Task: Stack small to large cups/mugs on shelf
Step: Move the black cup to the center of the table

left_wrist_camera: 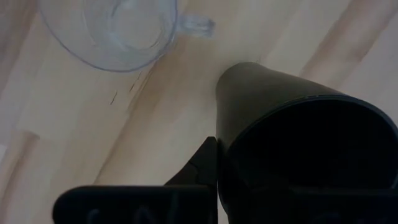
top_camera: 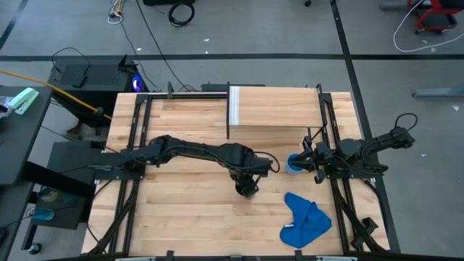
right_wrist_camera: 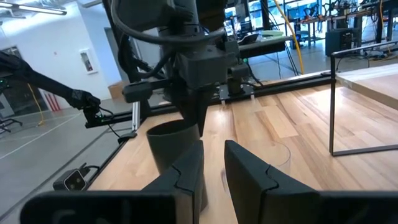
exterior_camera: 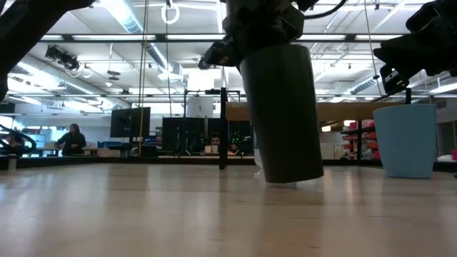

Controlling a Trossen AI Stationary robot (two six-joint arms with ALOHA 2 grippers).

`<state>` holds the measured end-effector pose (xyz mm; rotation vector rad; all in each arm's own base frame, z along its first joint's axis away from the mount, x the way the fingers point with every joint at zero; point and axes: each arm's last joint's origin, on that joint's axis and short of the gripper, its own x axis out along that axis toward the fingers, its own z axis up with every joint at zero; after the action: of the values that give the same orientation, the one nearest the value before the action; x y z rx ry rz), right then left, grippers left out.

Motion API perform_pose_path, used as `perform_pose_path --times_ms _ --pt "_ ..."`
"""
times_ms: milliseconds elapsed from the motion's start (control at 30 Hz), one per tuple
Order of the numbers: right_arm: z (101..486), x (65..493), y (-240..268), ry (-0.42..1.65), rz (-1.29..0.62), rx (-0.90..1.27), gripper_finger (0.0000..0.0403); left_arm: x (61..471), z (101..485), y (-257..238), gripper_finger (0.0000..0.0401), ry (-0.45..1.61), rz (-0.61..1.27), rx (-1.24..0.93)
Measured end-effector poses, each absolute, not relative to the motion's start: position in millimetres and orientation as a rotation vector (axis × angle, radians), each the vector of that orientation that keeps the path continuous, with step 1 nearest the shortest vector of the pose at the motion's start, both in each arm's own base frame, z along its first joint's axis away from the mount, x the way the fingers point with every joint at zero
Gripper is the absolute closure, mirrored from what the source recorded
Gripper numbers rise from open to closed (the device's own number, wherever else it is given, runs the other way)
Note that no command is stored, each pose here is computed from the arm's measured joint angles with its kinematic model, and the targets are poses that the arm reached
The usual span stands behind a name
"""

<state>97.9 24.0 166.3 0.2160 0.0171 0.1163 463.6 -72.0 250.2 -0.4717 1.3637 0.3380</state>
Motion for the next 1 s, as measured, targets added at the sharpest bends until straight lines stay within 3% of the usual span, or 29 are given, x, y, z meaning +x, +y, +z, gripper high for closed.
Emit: perform_pose_path --times_ms 267,633,1000 --pt "165.9 98.1 24.0 0.02 0.116 0.215 0.033 466.7 248.9 -70.4 0.0384 1.346 0.331 -0.482" --pt "166.0 98.1 24.0 0.02 0.116 0.215 0.033 469.6 249.5 -67.9 0.0324 1.334 0.306 -0.528" --pt "166.0 98.1 24.0 0.02 0.117 0.215 0.033 469.2 251.8 -68.2 0.0292 1.343 0.279 -0.576"
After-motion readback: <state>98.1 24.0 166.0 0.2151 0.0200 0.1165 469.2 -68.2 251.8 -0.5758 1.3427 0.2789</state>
